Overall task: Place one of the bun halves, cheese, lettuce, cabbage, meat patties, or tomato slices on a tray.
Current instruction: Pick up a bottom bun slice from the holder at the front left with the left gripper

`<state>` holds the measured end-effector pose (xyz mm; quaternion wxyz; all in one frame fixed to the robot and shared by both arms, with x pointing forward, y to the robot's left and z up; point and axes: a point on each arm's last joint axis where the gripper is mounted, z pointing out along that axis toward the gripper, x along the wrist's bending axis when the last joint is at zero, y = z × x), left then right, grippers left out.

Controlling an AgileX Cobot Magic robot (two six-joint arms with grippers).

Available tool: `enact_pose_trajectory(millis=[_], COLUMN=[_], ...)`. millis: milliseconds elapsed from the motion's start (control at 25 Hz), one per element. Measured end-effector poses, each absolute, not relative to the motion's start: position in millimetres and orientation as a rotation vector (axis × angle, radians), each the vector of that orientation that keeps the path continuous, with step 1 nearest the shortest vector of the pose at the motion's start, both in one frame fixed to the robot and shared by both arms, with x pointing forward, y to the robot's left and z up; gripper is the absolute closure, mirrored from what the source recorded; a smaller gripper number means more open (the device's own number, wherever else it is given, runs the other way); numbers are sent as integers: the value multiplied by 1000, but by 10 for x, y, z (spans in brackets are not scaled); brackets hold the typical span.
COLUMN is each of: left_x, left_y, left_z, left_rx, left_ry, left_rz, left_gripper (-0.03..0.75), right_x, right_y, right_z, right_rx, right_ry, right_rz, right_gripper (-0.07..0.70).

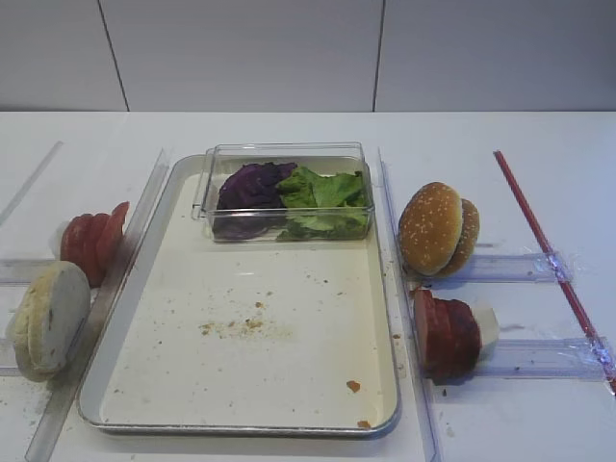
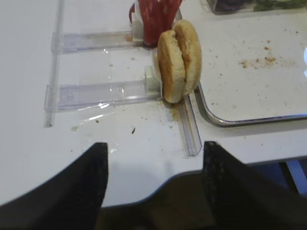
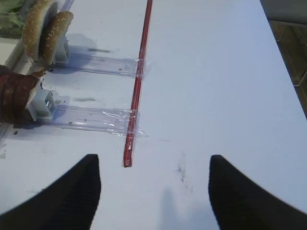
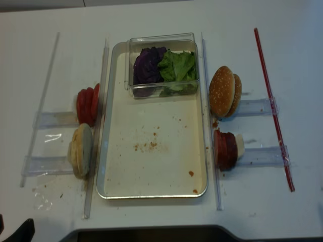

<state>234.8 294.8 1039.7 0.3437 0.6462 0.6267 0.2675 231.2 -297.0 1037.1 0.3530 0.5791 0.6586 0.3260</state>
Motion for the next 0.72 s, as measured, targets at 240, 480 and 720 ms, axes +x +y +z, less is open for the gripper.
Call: enact_pose_trajectory(millis=[240, 480, 720], left_x=[2584, 2940, 3461], left_y=[2910, 2874, 2847], left_z=[10552, 10803, 11005], left_rx=[1773, 1808, 1843], left_ry=[1749, 1855, 1955], left_rz=[523, 384, 275], left_gripper=[305, 305, 305], right_x=[2312, 2312, 2312], right_y=[-2970, -2970, -2970], right_z=[10371, 10371, 10371], right_rx=[1498, 1498, 1498], right_ry=[1703, 1703, 1703], right_rz=[843, 843, 843], right_gripper=[125, 125, 125])
